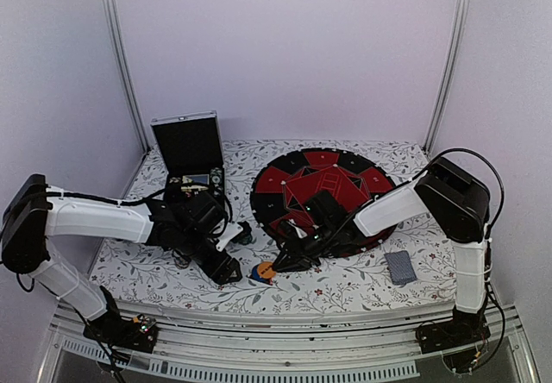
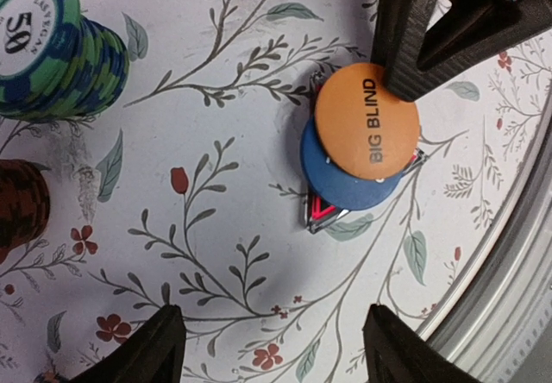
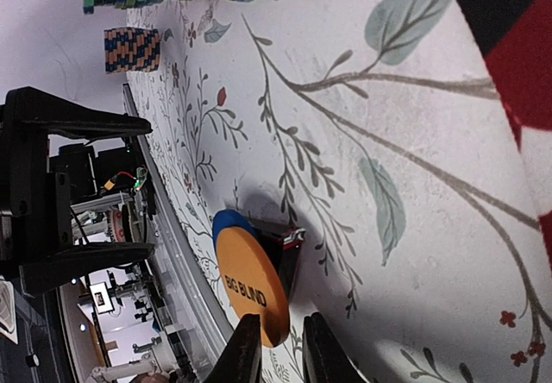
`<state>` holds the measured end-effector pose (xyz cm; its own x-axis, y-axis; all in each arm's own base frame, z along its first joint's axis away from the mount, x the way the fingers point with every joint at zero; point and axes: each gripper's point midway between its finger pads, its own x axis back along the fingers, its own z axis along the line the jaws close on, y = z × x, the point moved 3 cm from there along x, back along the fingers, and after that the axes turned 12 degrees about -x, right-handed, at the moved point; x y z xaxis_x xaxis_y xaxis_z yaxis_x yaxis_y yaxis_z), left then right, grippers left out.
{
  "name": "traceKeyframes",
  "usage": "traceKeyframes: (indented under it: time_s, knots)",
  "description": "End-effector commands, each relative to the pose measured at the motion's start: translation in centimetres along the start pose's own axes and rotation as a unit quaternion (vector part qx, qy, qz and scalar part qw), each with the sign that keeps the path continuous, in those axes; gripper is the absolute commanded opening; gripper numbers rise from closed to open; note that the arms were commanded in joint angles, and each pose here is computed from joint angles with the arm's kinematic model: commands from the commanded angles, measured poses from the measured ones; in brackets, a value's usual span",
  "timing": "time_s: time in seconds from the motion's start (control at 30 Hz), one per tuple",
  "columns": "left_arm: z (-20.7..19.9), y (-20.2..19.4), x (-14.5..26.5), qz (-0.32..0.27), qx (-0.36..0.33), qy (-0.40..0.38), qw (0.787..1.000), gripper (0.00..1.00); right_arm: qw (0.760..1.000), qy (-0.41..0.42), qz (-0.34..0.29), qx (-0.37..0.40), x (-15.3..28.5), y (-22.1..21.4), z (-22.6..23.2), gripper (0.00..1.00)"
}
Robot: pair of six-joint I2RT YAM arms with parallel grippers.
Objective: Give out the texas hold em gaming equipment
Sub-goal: Pick up the big blind button from the center of the board.
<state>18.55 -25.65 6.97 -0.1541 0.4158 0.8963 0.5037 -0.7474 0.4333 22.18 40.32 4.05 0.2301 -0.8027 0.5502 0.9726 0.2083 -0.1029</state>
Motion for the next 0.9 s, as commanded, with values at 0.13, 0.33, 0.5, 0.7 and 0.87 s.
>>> traceKeyframes:
  time_s: [0.13,0.33,0.5,0.7,0.87]
  knots:
    - [-0.12,1.12,0.17,-0.012,-0.008,-0.002,1.000,0.74,0.999,0.028,0.015,0.000,-0.42,-0.01,0.07,0.20]
    - [-0.21,1.15,0.14,-0.012,-0.009,-0.004,1.000,0.74,0.999,0.030,0.016,-0.005,-0.61,0.05,-0.02,0.20]
    - [-0.20,1.17,0.22,-0.013,-0.009,-0.003,1.000,0.74,0.999,0.027,0.019,-0.014,-1.06,0.11,-0.63,0.20]
    - [-0.18,1.16,0.22,-0.013,-0.009,-0.004,1.000,0.74,0.999,0.030,0.019,-0.012,-0.96,0.13,-0.42,0.08]
    - [-0.27,1.24,0.34,-0.015,-0.011,-0.005,1.000,0.74,0.999,0.032,0.016,-0.007,-0.31,-0.30,0.01,0.04]
